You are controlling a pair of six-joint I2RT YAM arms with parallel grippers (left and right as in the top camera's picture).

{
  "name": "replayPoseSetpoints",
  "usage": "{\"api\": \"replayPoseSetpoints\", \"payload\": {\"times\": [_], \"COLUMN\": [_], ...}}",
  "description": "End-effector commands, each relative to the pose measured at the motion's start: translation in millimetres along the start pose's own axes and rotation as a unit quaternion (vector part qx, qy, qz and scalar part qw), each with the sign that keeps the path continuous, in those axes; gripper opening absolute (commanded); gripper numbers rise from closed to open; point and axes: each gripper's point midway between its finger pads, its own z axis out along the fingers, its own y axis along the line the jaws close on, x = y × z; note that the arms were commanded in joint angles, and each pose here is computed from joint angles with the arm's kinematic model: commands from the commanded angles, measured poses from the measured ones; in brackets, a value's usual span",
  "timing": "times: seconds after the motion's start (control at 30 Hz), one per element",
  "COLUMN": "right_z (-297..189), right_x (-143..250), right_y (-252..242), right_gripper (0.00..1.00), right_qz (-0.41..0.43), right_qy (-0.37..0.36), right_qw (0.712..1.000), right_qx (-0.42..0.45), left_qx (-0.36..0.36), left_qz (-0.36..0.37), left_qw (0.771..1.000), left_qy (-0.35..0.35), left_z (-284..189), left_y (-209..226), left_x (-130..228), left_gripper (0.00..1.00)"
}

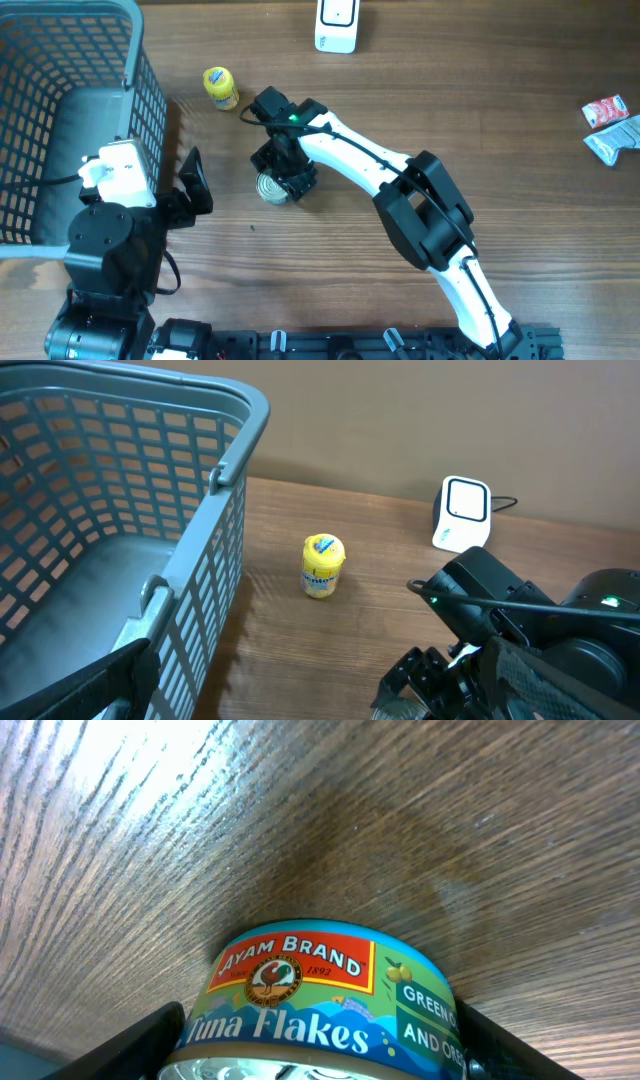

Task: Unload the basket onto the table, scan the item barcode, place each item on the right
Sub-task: 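Lower the right gripper onto the Ayam Brand tuna tin and grasp it, then lift the tuna tin and turn its label toward the scanner box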

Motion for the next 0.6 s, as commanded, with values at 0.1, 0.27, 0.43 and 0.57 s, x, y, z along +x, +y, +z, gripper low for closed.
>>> {"api": "replayPoseSetpoints", "payload": {"times": [0.1,0.27,0.43,0.57], "right_z": [13.9,10.2,6.0,1.7], "right_x": [-33.7,-46.4,-59.4,-70.8], "right_y": [-16.0,-13.2,-13.7,-14.8], "right_gripper": [0.57,0.52,0.51,0.46], "right_qz": [-0.039,-0.095,-0.132,-0.171], "right_qy": [-0.073,-0.079,-0.079,-0.072], "right_qw": [0.996,0.992,0.988,0.982], "right_qx": [0.035,0.032,0.032,0.031], "left_qx": [0.001,0.001,0.001,0.000], "left_qz": [0.005,0.005,0.005,0.005], "left_qw": [1.000,1.000,1.000,1.000], "left_qy": [-0.005,-0.005,-0.005,-0.003], "left_z": [-2.5,-2.5,-2.6,-2.6], "left_y": [0.0,0.0,0.0,0.2], "left_x": [-4.0,-4.0,-3.9,-3.2], "left_gripper": [1.00,1.00,1.00,1.00]}}
